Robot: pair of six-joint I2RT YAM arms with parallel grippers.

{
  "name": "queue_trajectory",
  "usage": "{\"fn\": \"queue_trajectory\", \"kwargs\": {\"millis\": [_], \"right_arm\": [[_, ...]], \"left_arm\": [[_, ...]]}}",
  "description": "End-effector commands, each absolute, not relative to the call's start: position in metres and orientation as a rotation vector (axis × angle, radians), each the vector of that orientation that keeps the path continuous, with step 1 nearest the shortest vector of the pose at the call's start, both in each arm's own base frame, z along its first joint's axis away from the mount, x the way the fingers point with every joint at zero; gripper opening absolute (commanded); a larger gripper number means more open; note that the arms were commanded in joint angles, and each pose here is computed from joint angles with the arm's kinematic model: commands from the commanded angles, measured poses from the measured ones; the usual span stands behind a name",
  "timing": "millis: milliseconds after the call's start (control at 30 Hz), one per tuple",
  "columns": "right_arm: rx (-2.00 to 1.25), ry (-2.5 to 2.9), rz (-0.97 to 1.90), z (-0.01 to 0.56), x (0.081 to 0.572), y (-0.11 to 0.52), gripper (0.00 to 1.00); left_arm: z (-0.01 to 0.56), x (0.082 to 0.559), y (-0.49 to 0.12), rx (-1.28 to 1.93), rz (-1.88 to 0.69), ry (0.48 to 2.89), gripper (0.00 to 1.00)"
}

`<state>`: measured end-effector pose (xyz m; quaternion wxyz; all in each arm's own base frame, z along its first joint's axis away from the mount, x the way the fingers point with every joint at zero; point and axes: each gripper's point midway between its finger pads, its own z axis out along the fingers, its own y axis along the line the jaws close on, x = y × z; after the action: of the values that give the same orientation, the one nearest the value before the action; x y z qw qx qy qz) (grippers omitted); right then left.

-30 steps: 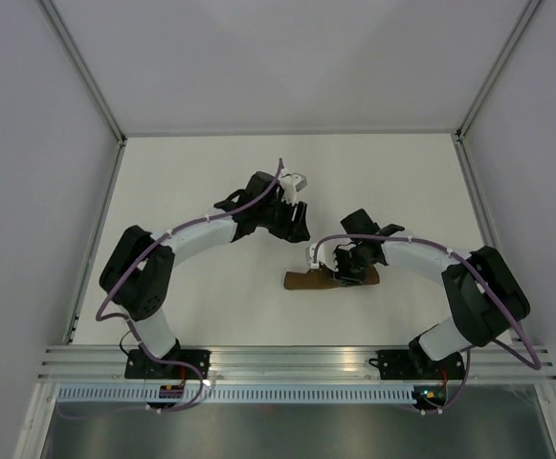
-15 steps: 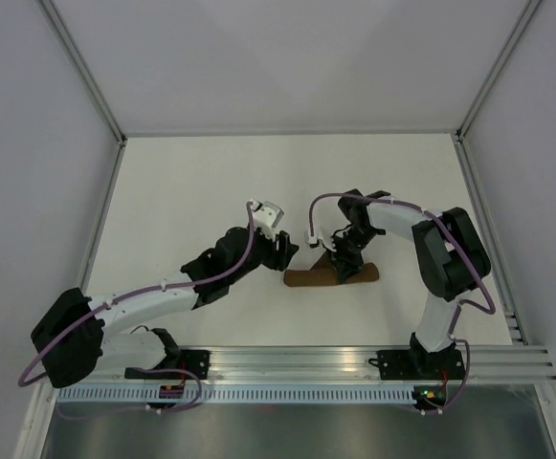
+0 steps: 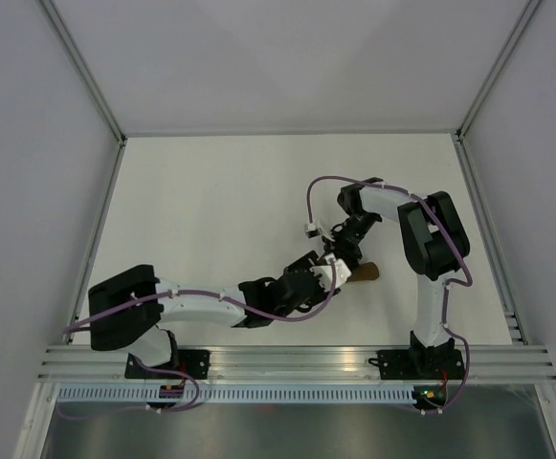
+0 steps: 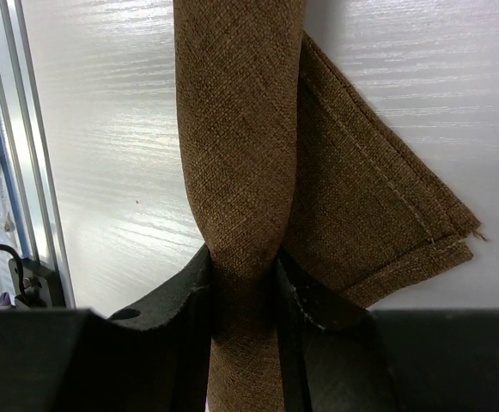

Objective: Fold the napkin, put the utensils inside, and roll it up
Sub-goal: Roll the napkin at the center of the board.

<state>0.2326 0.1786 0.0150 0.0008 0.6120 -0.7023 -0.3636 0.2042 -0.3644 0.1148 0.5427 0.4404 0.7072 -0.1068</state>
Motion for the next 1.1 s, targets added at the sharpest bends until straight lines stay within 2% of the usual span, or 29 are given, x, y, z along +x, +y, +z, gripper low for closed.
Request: {"fn": "queue_trajectory", "kwargs": {"millis": [0, 300, 500, 633, 767, 867, 1000, 1067], "right_arm": [[1.955, -2.122, -1.075, -0.017, 0.230, 0.169, 0.33], [1.915, -2.122, -1.072, -0.024, 0.234, 0.166, 0.33], [1.898, -2.117, -1.075, -0.025, 0.235, 0.166, 0.33], [1.891, -2.113, -1.082, -0.026, 0.236, 0.167, 0.33], [1.885, -2.119, -1.092, -0.024, 0.238, 0.169, 0.34], [1.882, -2.130, -1.094, -0.022, 0.241, 0.171, 0.39], [1.889, -2.178, -1.099, -0.014, 0.249, 0.176, 0.55], [1.878, -2.202, -1.118, -0.007, 0.253, 0.178, 0.59]], "left_arm": [[0.119, 0.208, -0.390, 1.200, -0.129, 1.559, 0.68], [0.056, 0.206, -0.418, 1.441, -0.071, 1.536, 0.69], [0.037, 0.216, -0.418, 1.456, -0.030, 1.545, 0.69], [0.025, 0.215, -0.417, 1.481, -0.063, 1.571, 0.65], [0.009, 0.206, -0.413, 1.549, -0.121, 1.624, 0.42], [-0.001, 0.197, -0.414, 1.590, -0.190, 1.663, 0.29], [-0.014, 0.187, -0.409, 1.634, -0.232, 1.719, 0.20], [-0.013, 0.186, -0.409, 1.636, -0.252, 1.729, 0.17]]}}
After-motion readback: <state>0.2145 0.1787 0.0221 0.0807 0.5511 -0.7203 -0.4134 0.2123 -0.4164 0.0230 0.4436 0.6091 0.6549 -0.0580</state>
